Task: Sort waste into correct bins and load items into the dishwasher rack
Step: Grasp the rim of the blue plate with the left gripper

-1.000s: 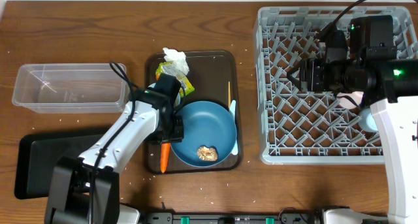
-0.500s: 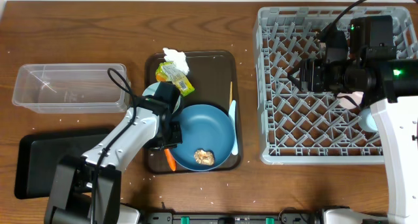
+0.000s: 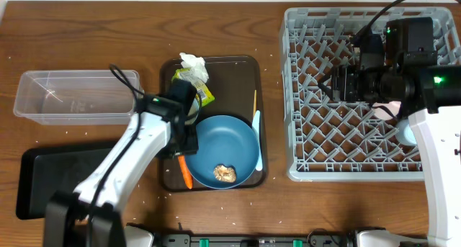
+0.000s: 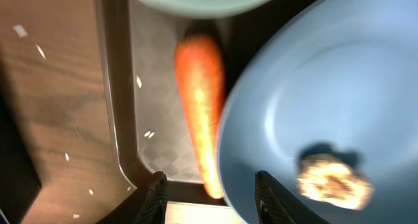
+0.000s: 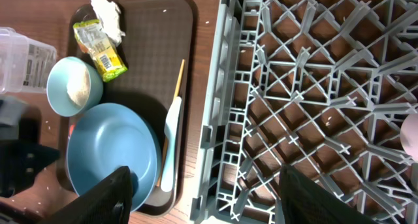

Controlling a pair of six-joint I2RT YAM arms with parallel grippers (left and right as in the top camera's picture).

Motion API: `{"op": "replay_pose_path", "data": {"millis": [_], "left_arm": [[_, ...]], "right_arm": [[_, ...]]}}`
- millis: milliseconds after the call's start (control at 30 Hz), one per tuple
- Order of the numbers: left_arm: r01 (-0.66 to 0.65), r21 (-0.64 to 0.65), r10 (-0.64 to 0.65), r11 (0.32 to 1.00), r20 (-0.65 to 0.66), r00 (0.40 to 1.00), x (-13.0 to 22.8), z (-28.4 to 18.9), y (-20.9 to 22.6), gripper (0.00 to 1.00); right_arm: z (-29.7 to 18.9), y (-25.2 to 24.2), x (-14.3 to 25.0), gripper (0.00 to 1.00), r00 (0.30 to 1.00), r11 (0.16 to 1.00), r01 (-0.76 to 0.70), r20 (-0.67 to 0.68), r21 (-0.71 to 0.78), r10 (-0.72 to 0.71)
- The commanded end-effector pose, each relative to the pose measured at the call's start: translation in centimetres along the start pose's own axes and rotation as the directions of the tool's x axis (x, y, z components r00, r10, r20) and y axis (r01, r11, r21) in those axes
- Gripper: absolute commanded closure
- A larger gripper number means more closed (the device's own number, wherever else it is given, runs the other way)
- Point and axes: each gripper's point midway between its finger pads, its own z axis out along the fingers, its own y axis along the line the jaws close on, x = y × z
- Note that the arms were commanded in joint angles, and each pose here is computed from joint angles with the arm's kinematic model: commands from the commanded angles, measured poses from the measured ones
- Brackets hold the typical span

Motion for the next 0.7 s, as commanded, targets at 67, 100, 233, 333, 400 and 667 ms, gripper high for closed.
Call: {"op": "replay_pose_path", "data": {"millis": [67,100,233,333,400,667], "left_arm": [[-0.159,0.172,0.149,0.972,0.07,0.986,0.3,-2.1,-4.8,0.56],[-0.232,0.204,0.218,0.951,0.089,0.972,0.5,-2.1,-6.2,0.56],[-0.415,0.236,0.396,0.879,0.126,0.91,2.1,-1.1,-10.6,0.55],[-0.501,0.24,0.485,0.832,0.127,0.865,3.7,0.2,-13.4,0.55],[-0.538,0.242,0.523,0.807,0.128,0.842,4.5,1.1,-14.8,0.55],[-0.577,0.229,0.575,0.784,0.081,0.814,5.4,4.2,-16.2,0.55]], "right_arm": [[0.2,0.1,0.1,0.33,1.0,1.0,0.017,-0.003,0.006,-0.017],[0.2,0.0,0.0,0.33,1.0,1.0,0.018,-0.001,0.012,-0.018],[0.2,-0.4,-0.3,0.32,1.0,0.999,0.021,0.011,0.037,-0.022],[0.2,-0.4,-0.3,0.32,1.0,0.999,0.02,0.01,0.037,-0.021],[0.2,-0.4,-0.2,0.31,1.0,0.999,0.02,0.01,0.037,-0.021],[0.2,-0.4,-0.2,0.31,1.0,0.999,0.02,0.007,0.037,-0.02]]}}
